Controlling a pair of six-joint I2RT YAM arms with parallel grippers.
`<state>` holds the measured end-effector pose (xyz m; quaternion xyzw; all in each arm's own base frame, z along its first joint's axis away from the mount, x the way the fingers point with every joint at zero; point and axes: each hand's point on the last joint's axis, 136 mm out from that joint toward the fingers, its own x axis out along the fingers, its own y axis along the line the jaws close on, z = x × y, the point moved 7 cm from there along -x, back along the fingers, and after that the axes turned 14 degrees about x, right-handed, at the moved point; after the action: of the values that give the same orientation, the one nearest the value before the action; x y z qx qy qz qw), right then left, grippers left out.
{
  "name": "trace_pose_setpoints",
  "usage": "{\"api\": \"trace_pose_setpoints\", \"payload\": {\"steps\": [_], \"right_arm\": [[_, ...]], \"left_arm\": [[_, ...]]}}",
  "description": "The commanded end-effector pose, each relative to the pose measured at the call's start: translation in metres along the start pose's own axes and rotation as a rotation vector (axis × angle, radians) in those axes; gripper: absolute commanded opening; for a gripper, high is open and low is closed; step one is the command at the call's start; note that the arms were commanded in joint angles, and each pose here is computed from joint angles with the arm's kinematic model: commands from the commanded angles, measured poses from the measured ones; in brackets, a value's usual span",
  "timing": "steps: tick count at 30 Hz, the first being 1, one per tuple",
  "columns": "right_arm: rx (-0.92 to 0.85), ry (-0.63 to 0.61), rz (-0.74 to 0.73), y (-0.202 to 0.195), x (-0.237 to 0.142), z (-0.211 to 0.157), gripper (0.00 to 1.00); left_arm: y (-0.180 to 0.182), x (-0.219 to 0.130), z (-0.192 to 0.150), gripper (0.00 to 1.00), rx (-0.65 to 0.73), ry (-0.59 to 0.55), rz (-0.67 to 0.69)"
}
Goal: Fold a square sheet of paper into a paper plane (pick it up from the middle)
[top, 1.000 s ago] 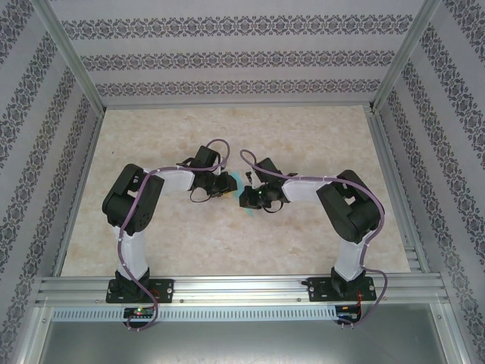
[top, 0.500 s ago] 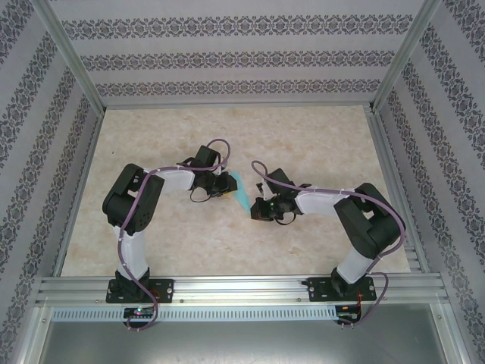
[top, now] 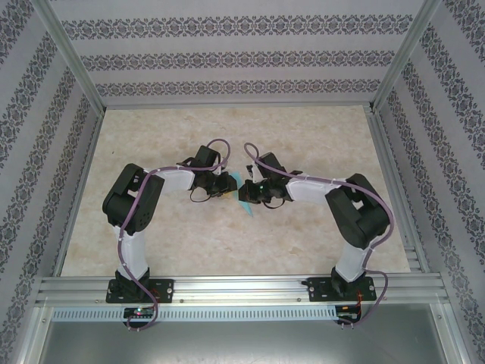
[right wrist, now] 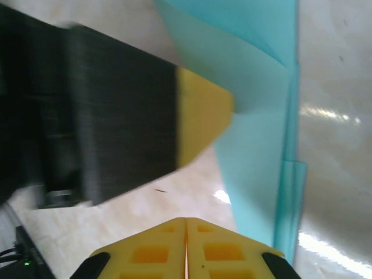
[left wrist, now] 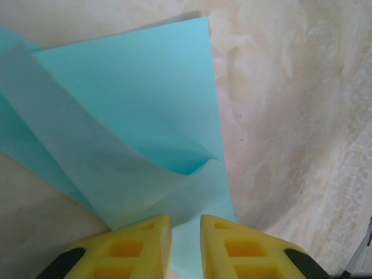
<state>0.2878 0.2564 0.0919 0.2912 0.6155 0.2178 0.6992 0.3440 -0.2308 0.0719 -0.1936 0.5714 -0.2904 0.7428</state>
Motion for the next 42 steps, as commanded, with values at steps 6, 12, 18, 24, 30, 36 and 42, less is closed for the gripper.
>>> {"api": "trace_pose_setpoints", "payload": {"steps": [6,12,18,24,30,36,42], "right_arm": [[0.064,0.038,-0.126,-0.040,0.019,-0.008,0.08],[0.084,0.073,-0.225,-0.064,0.022,-0.020,0.08],[0.097,0.084,-0.236,-0.070,0.024,-0.024,0.07],[0.099,0.088,-0.237,-0.070,0.025,-0.024,0.04],[0.106,0.091,-0.246,-0.073,0.026,-0.025,0.03],[0.113,0.102,-0.260,-0.077,0.027,-0.028,0.02],[0.119,0.140,-0.307,-0.089,0.023,-0.039,0.02]], "left_arm": [[0.029,0.021,-0.016,0.24,0.028,0.043,0.084],[0.003,0.006,0.000,0.26,0.151,-0.018,-0.015],[-0.029,-0.014,0.002,0.29,0.230,-0.084,-0.176],[-0.026,-0.004,-0.012,0.20,0.196,-0.062,-0.185],[-0.024,0.001,-0.023,0.17,0.191,-0.040,-0.178],[-0.012,0.006,-0.028,0.16,0.205,-0.026,-0.099],[0.001,0.011,-0.021,0.15,0.237,-0.027,0.031]]}}
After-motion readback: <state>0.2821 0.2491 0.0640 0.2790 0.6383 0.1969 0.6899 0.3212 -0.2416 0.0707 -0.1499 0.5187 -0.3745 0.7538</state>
